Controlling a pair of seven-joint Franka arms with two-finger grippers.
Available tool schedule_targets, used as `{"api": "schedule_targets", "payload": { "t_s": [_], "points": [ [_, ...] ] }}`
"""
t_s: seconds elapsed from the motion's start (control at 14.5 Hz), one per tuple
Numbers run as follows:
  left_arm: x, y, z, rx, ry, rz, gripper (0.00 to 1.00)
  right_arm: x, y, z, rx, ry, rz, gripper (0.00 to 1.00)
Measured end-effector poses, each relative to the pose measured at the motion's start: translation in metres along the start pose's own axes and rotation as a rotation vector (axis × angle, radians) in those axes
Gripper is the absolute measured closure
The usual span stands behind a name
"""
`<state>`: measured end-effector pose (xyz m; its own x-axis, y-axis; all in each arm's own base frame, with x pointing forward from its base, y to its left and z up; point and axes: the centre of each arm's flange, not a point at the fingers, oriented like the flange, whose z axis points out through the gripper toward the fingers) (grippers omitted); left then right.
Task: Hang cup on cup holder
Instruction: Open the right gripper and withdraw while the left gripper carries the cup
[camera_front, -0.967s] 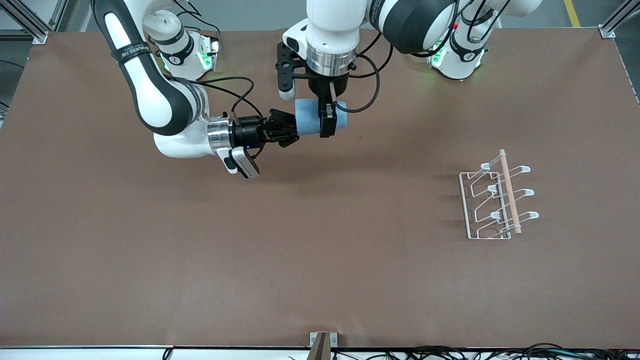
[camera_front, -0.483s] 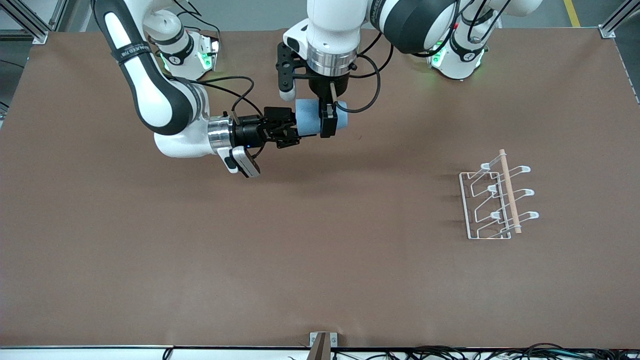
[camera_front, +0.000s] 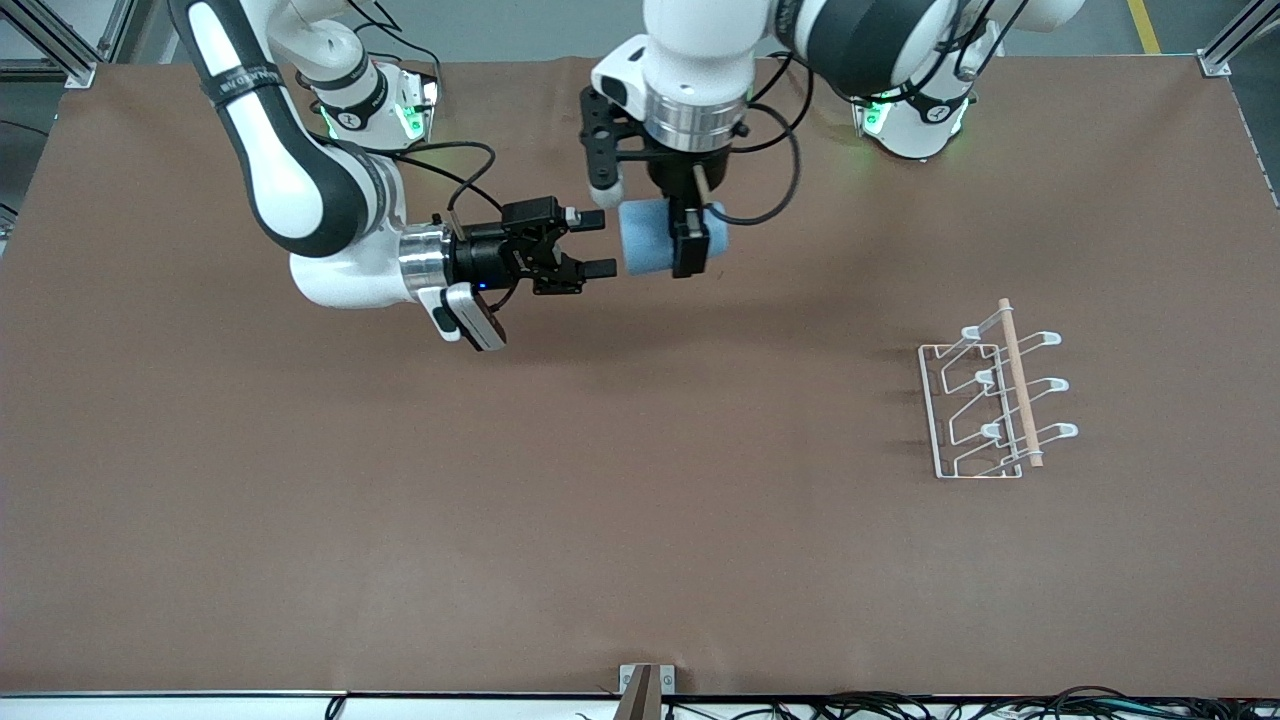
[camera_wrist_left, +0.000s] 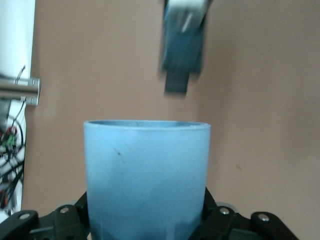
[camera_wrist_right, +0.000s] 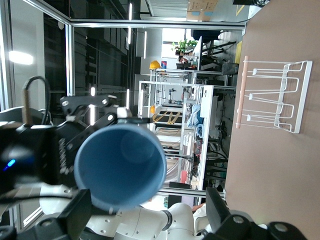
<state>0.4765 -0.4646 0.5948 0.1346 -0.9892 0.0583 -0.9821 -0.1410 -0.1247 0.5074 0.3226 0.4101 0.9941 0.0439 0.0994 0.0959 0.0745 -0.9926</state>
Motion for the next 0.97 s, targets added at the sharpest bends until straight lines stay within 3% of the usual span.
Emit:
{"api": "schedule_targets", "payload": {
  "t_s": [0.14, 0.28, 0.48, 0.76, 0.97],
  "points": [
    [-0.024, -0.01, -0.006, -0.023, -0.063, -0.016, 0.23, 0.003, -0.009, -0.02, -0.047, -0.012, 0.001, 0.0],
    [-0.058, -0.021, -0.005, -0.073, -0.171, -0.037, 0.23, 0.01, -0.027, -0.056, -0.167, -0.052, 0.022, 0.0],
    [-0.1, -0.05, 0.007, -0.06, -0.305, -0.032, 0.23, 0.014, -0.067, -0.133, -0.461, -0.09, 0.049, 0.0],
    [-0.117, -0.057, 0.056, -0.025, -0.485, 0.015, 0.23, 0.008, -0.102, -0.225, -0.887, -0.088, 0.051, 0.0],
    [-0.137, -0.069, 0.085, 0.008, -0.609, 0.033, 0.23, 0.014, -0.115, -0.281, -1.119, -0.058, 0.068, 0.0]
  ]
}}
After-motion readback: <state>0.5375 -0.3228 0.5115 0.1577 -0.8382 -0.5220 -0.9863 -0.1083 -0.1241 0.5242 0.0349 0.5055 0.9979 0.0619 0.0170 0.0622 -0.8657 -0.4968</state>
